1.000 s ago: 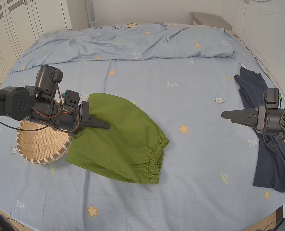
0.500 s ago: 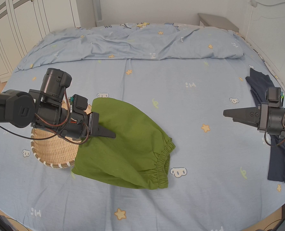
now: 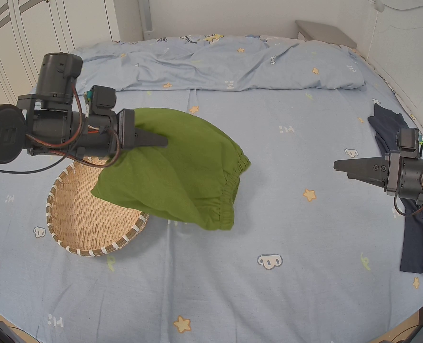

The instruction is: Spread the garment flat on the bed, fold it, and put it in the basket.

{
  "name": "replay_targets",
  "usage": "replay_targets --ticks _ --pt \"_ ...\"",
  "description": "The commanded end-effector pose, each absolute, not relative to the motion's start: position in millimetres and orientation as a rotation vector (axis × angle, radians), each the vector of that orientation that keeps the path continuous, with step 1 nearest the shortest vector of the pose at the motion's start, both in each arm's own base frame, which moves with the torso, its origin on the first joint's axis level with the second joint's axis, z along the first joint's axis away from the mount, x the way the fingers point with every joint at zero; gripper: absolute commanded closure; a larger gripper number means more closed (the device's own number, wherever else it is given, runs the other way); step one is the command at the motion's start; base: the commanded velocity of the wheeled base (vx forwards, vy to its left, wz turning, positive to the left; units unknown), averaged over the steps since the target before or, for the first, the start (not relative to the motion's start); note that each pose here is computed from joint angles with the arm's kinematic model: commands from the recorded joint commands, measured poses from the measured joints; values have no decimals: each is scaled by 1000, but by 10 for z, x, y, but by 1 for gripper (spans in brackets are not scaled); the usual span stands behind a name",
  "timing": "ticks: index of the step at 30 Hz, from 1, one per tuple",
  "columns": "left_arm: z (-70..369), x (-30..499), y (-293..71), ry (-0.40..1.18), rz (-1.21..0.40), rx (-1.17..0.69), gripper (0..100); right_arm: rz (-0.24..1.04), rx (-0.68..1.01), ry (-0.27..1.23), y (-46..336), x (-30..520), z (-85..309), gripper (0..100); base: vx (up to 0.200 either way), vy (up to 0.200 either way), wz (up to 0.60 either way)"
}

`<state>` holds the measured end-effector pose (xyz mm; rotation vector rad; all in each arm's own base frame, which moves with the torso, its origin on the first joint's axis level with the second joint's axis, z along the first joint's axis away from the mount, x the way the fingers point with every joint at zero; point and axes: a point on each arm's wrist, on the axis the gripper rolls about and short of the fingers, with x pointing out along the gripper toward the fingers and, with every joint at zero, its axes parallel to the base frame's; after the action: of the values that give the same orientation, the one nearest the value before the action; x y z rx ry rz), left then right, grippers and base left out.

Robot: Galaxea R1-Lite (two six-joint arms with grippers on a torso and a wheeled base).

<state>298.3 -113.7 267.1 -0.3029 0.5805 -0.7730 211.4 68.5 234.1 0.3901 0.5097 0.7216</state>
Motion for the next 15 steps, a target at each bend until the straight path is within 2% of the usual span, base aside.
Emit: replay_targets --ticks 1,8,15 --pt "2849 2931 -937 487 -729 -312 100 716 391 510 674 2127 2334 0 0 0 0" --pt "3021 2830 -445 401 -588 -339 100 699 394 493 632 2128 2365 0 0 0 0" --pt "2743 2810 -117 474 -458 -387 100 699 393 488 625 2115 2380 0 0 0 0"
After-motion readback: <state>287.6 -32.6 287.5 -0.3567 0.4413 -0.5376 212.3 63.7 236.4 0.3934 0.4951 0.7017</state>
